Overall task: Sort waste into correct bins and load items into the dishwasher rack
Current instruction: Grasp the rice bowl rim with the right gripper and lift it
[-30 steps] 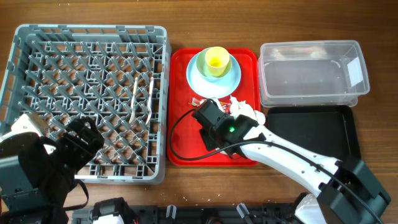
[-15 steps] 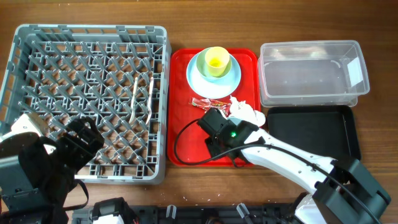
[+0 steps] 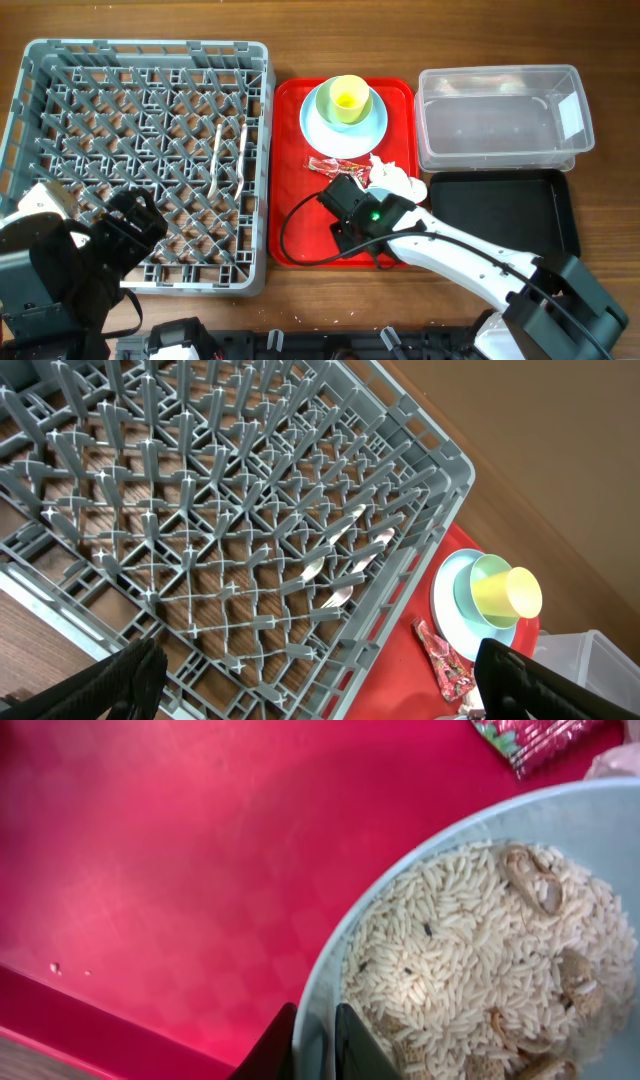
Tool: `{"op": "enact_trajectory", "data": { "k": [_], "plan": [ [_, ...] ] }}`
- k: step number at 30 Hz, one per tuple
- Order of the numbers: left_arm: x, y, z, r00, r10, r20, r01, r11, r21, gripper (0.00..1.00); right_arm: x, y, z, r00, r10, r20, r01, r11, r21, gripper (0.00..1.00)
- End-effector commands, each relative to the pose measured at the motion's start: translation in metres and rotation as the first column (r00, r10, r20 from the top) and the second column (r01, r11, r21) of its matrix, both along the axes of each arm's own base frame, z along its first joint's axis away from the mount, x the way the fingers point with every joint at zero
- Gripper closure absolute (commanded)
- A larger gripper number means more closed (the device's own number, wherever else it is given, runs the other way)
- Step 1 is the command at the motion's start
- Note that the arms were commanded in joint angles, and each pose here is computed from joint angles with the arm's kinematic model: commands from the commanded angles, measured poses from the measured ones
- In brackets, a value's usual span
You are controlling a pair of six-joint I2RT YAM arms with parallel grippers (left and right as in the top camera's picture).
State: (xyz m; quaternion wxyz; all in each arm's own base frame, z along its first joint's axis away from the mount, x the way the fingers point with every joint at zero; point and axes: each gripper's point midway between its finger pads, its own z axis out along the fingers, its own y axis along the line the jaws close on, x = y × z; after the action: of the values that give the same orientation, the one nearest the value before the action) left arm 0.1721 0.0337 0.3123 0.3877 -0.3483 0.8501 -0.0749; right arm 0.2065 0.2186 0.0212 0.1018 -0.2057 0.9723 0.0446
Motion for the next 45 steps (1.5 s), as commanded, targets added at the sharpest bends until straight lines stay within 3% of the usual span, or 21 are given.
{"op": "enact_trajectory", "data": {
  "k": [1, 5, 8, 10, 17, 26, 28, 36, 40, 45],
  "plan": [
    [-0.001, 0.003, 0.003, 1.0, 0.02, 0.013, -0.02, 1.0, 0.002, 0.0, -0.006, -0.004, -0.005, 1.0, 0.004, -0.022, -0.004, 1.0, -0.016, 0.86],
    [-0.001, 0.003, 0.003, 1.0, 0.02, 0.012, -0.02, 1.0, 0.001, 0.0, -0.006, -0.003, -0.005, 1.0, 0.005, -0.024, -0.005, 1.0, -0.014, 0.82],
    [-0.001, 0.003, 0.003, 1.0, 0.02, 0.012, -0.02, 1.0, 0.001, 0.0, -0.006, -0.003, -0.005, 1.0, 0.005, -0.022, -0.005, 1.0, -0.013, 0.93],
    [-0.001, 0.003, 0.003, 1.0, 0.02, 0.012, -0.02, 1.0, 0.001, 0.0, -0.004, -0.001, -0.002, 1.0, 0.004, -0.019, -0.005, 1.0, -0.008, 0.96],
    [-0.001, 0.003, 0.003, 1.0, 0.02, 0.012, -0.02, 1.0, 0.001, 0.0, 0.006, 0.009, 0.065, 0.991, 0.13, 0.041, -0.131, 0.991, 0.003, 0.96],
    [-0.001, 0.003, 0.003, 1.0, 0.02, 0.012, -0.02, 1.0, 0.001, 0.0, 0.02, -0.031, 0.144, 0.985, -0.056, 0.162, 0.055, 0.998, 0.01, 0.96],
    [-0.001, 0.003, 0.003, 1.0, 0.02, 0.012, -0.02, 1.0, 0.001, 0.0, 0.03, -0.06, 0.155, 0.975, -0.16, 0.154, 0.154, 0.987, 0.048, 0.96],
    [-0.001, 0.003, 0.003, 1.0, 0.02, 0.012, -0.02, 1.0, 0.001, 0.0, 0.063, -0.122, 0.174, 0.971, -0.234, 0.044, 0.204, 0.914, 0.352, 0.96],
    [-0.001, 0.003, 0.003, 1.0, 0.02, 0.012, -0.02, 1.0, 0.001, 0.0, 0.072, -0.15, 0.19, 0.964, -0.26, 0.046, 0.191, 0.806, 0.56, 0.96],
    [-0.001, 0.003, 0.003, 1.0, 0.02, 0.012, -0.02, 1.0, 0.001, 0.0, 0.067, -0.182, 0.176, 0.934, -0.356, 0.002, 0.253, 0.669, 0.699, 0.96]
  ]
}}
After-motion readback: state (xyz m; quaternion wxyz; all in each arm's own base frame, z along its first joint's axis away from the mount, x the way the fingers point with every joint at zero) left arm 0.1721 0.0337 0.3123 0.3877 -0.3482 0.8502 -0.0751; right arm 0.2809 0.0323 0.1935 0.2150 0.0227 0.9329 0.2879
